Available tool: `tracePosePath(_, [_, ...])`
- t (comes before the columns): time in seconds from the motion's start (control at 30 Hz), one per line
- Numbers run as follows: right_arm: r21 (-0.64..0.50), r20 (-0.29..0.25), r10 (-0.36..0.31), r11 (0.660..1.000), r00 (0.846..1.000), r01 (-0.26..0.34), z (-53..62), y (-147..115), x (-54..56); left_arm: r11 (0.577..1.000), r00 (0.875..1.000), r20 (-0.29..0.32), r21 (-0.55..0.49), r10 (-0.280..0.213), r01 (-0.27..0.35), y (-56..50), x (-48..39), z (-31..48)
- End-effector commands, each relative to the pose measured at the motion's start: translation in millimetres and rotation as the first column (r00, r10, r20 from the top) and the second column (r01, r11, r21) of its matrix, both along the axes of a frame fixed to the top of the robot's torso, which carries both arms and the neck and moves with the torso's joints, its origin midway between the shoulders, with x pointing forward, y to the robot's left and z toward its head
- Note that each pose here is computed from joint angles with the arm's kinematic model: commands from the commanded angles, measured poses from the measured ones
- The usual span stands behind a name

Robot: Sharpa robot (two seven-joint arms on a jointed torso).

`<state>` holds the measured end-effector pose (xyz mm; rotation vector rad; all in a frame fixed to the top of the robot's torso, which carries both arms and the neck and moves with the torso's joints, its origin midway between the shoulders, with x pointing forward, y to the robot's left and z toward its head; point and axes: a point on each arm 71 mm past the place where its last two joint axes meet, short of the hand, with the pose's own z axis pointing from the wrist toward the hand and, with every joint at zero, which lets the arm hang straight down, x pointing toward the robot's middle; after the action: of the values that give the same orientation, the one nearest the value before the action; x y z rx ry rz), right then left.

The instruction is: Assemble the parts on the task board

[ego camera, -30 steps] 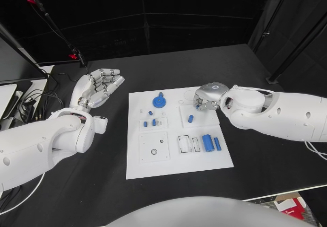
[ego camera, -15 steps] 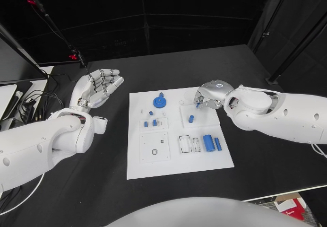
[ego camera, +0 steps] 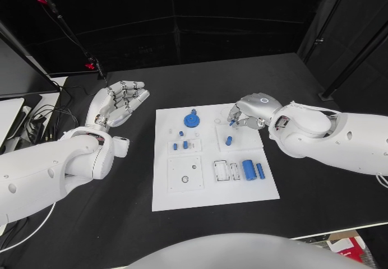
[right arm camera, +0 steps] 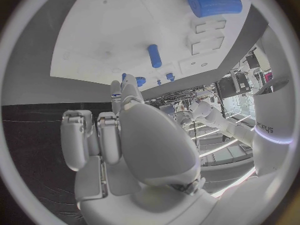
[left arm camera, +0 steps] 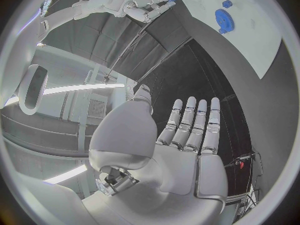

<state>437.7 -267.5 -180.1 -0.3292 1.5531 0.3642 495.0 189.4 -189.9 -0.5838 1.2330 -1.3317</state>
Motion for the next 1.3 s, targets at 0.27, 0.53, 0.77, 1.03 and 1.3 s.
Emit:
tracePosePath(0.27, [0.119,0.029,0.124,0.985,0.992,-0.127,7.7,40,-5.7,1.000,0.999,0.043,-0.014,-0.026,0.027,-4.0,-0.7,3.5])
tracePosePath(0.53, [0.140,-0.018,0.192,0.972,0.981,-0.188,6.0,72,-10.8,1.000,0.999,0.044,-0.014,-0.026,0.026,-4.6,-0.8,3.4])
tracePosePath(0.77, [0.135,-0.071,0.248,0.962,0.966,-0.237,1.8,91,-14.3,1.000,0.999,0.044,-0.013,-0.025,0.026,-5.0,-0.8,3.4])
tracePosePath(1.03, [0.127,-0.131,0.284,0.955,0.950,-0.268,-10.0,105,-22.7,1.000,0.999,0.044,-0.014,-0.027,0.028,-5.8,-0.8,3.3])
tracePosePath(1.3, [0.108,-0.187,0.311,0.949,0.932,-0.295,-26.7,114,-35.1,1.000,0.999,0.044,-0.013,-0.026,0.027,-5.8,-0.4,3.1])
